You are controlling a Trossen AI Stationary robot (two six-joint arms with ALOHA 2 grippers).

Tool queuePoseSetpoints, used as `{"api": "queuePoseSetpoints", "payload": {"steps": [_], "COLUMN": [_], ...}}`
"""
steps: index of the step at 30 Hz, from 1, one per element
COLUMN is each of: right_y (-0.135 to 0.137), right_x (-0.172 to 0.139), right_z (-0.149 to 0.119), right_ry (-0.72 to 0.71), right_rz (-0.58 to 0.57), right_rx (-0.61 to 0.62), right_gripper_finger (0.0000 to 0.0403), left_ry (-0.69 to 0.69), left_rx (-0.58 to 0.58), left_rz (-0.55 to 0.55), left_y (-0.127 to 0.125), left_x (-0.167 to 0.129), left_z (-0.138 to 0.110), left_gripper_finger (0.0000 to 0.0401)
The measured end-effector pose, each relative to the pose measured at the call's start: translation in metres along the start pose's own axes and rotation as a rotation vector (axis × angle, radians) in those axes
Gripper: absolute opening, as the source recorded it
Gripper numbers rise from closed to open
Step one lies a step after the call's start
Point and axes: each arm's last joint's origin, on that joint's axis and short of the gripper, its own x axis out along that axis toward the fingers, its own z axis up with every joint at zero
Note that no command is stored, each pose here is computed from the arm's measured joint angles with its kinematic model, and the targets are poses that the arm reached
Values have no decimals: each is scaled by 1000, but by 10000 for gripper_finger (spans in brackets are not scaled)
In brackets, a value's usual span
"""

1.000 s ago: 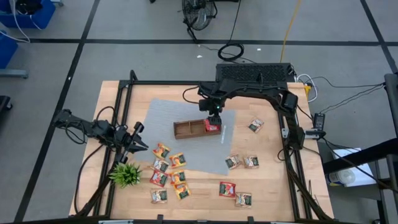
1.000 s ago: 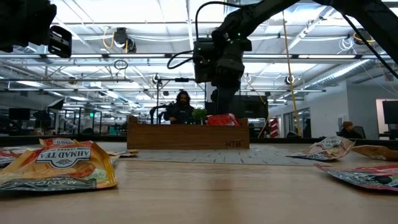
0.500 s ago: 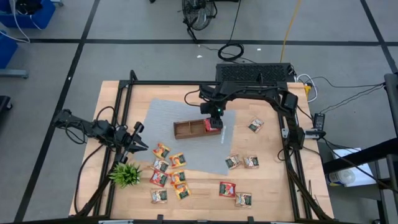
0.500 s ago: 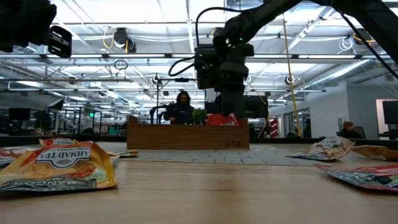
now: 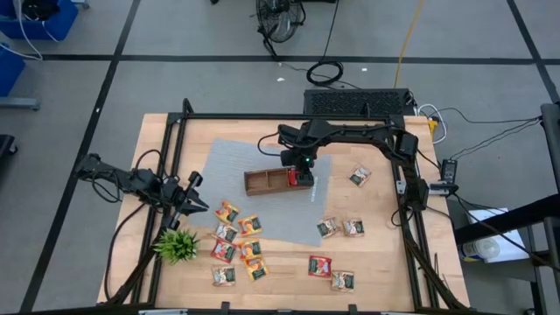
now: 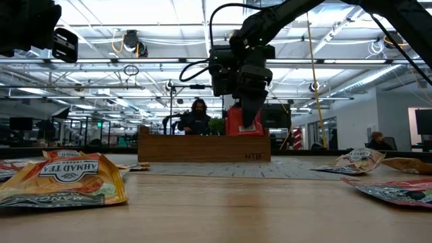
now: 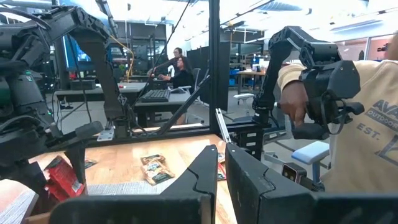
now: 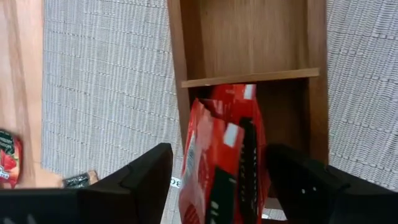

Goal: Pick & Place Tea
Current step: Put the red tea bag into the wooden organizer

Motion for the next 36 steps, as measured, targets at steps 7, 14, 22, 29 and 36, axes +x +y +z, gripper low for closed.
{"api": "queuePoseSetpoints", "payload": {"steps": [7,14,22,29,36], "right_y": [-3,-3,1,11,22], "right_x": [0,-1,1,5,-2], "right_z": [1,2,6,10,12], "right_ry": [10,-6,-12,19,7], "right_rz": [-73,-75,-116,-223,-275], "right_rx": [-56,-101,-150,-203,-222], "right_gripper_finger": [178,36,10,10,9], "left_ry": [0,0,0,0,0], "left_rx": [0,0,0,0,0], "left_rz": [0,0,0,0,0], "left_y": [0,0,0,0,0], "left_x": [0,0,0,0,0], "left_z": [0,0,0,0,0], "left_gripper_finger": [35,35,35,35,35]}}
